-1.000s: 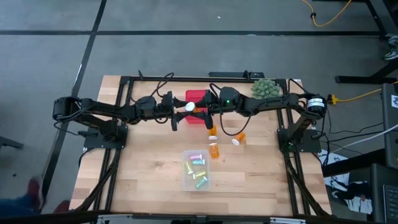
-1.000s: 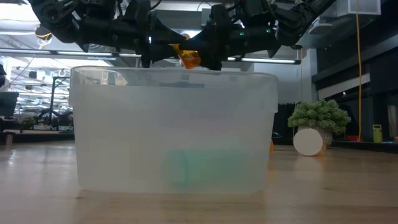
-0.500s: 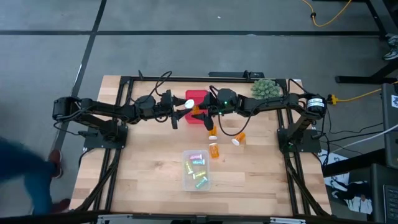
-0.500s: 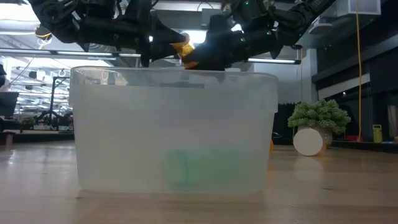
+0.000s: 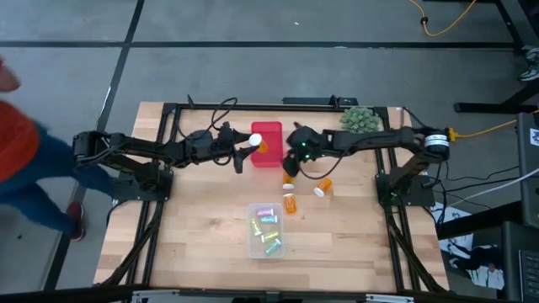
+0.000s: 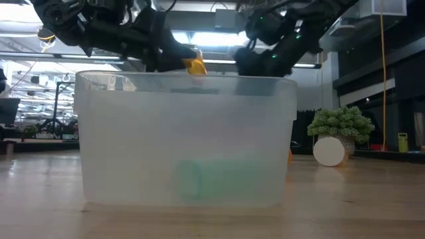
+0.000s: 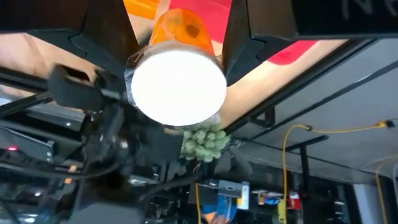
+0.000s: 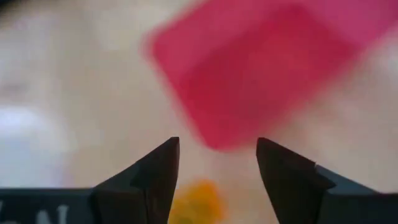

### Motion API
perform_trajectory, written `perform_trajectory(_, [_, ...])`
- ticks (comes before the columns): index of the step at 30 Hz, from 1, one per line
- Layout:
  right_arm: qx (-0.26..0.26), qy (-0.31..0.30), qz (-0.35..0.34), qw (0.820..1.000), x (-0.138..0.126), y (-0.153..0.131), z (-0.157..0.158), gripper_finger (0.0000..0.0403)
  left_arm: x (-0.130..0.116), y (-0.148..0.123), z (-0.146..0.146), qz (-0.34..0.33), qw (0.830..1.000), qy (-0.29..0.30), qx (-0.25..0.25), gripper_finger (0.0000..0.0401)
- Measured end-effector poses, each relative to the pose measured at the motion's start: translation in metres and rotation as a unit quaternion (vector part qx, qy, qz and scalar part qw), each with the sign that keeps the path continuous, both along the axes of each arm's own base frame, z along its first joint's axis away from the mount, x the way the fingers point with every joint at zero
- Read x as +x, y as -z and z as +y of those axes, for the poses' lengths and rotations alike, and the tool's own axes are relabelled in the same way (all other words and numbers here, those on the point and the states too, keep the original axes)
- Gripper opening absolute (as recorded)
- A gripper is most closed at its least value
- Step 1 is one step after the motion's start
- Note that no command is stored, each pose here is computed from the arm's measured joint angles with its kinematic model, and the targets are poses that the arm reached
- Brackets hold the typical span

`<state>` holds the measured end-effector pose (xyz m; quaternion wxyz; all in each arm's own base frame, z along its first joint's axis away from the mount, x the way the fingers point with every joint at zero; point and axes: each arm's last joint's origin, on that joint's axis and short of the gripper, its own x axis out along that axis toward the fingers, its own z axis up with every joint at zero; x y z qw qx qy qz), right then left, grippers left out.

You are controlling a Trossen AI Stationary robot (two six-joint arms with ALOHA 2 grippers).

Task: Pick and place medicine bottles into bin by pill shape (circle, oval)
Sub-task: Put the large orange pill bottle into the red bin

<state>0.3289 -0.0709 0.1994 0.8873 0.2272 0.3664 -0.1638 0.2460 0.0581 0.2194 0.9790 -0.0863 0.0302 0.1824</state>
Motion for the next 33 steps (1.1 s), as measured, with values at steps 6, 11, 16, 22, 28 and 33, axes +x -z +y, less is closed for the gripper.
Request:
perform_trajectory(6, [-0.111,0.116,0.075,0.984,-0.039,-0.033,0.01,0.0215,-0.002,0.001,0.008,0.003,1.0,-0.019,-0.004,0.0195])
perform_trajectory(11, [-0.144,0.178,0.1,0.968,-0.07,-0.055,0.019,0.0215,0.01,0.014,0.018,0.028,0.999,-0.031,-0.025,0.0195])
perform_trajectory(16, [-0.142,0.226,0.11,0.958,-0.09,-0.064,0.024,0.0215,0.035,0.023,0.025,0.056,0.998,-0.022,-0.03,0.0195])
perform_trajectory(22, [-0.14,0.226,0.13,0.955,-0.095,-0.062,0.028,0.0215,0.052,0.026,0.037,0.143,0.988,-0.028,-0.059,0.0195])
perform_trajectory(28, [-0.14,0.227,0.129,0.955,-0.095,-0.062,0.028,0.0215,0.065,0.027,0.041,0.189,0.979,-0.029,-0.07,0.0195])
perform_trajectory(33, [-0.137,0.225,0.127,0.956,-0.095,-0.062,0.028,0.0215,0.066,0.038,0.043,0.215,0.973,-0.031,-0.08,0.0195])
